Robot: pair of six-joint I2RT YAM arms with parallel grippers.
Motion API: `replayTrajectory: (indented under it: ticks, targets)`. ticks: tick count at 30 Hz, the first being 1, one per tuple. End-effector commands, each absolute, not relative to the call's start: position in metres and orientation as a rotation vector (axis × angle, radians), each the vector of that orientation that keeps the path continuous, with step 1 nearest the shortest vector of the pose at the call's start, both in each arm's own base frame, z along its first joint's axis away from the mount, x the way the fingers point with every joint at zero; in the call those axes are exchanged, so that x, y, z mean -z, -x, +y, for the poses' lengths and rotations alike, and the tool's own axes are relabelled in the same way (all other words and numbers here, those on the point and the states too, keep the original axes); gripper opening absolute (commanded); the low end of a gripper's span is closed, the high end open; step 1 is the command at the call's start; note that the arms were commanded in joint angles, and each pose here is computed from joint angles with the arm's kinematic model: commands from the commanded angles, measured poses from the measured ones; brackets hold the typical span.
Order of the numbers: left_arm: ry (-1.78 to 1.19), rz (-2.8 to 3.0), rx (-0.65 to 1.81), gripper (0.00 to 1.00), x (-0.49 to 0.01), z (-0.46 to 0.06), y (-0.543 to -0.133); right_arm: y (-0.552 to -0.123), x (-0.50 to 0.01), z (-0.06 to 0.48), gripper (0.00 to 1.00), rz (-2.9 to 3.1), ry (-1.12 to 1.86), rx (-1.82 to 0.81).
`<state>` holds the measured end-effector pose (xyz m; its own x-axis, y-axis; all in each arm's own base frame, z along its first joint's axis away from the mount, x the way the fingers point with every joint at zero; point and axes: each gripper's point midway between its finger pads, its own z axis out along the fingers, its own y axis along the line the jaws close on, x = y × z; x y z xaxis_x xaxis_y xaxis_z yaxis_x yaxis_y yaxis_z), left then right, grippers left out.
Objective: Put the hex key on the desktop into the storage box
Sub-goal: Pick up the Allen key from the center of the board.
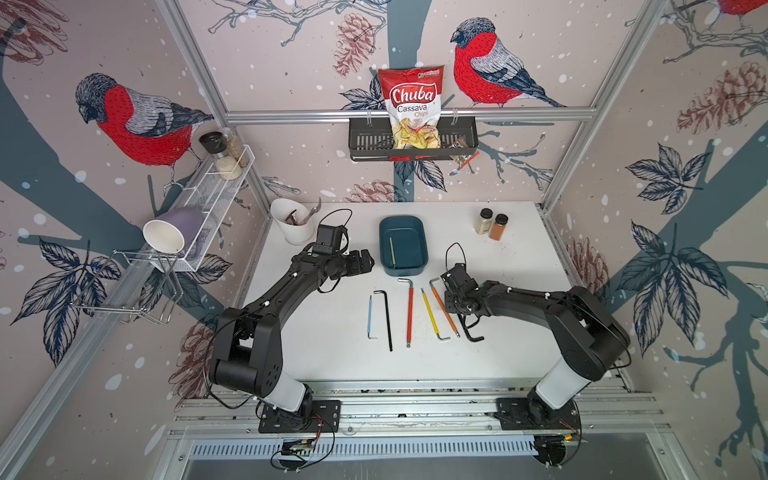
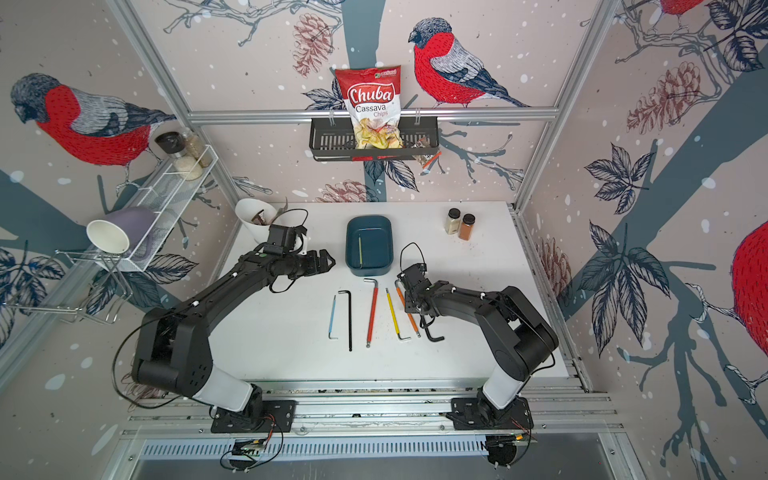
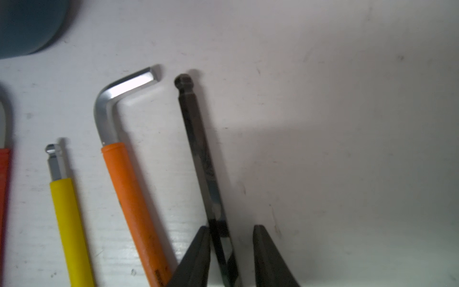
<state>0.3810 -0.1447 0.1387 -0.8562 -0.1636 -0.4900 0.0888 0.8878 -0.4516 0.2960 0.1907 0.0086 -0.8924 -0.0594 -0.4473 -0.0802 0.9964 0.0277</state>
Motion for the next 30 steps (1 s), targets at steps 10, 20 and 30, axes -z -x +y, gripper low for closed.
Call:
replayTrajectory:
  ticks: [10,20,30]
  targets:
    - [0.047,2.518,0.614,0.95,-0.142,-0.140,-0.374,-0.276,-0.012,0.190,0.00,2.729,0.060,-0.124]
    - [0.061,2.494,0.595,0.96,-0.148,-0.137,-0.375,-0.288,-0.047,0.197,0.00,2.679,0.064,-0.209]
    - [0.061,2.504,0.642,0.95,-0.145,-0.144,-0.377,-0.299,-0.079,0.201,0.00,2.597,-0.014,-0.393]
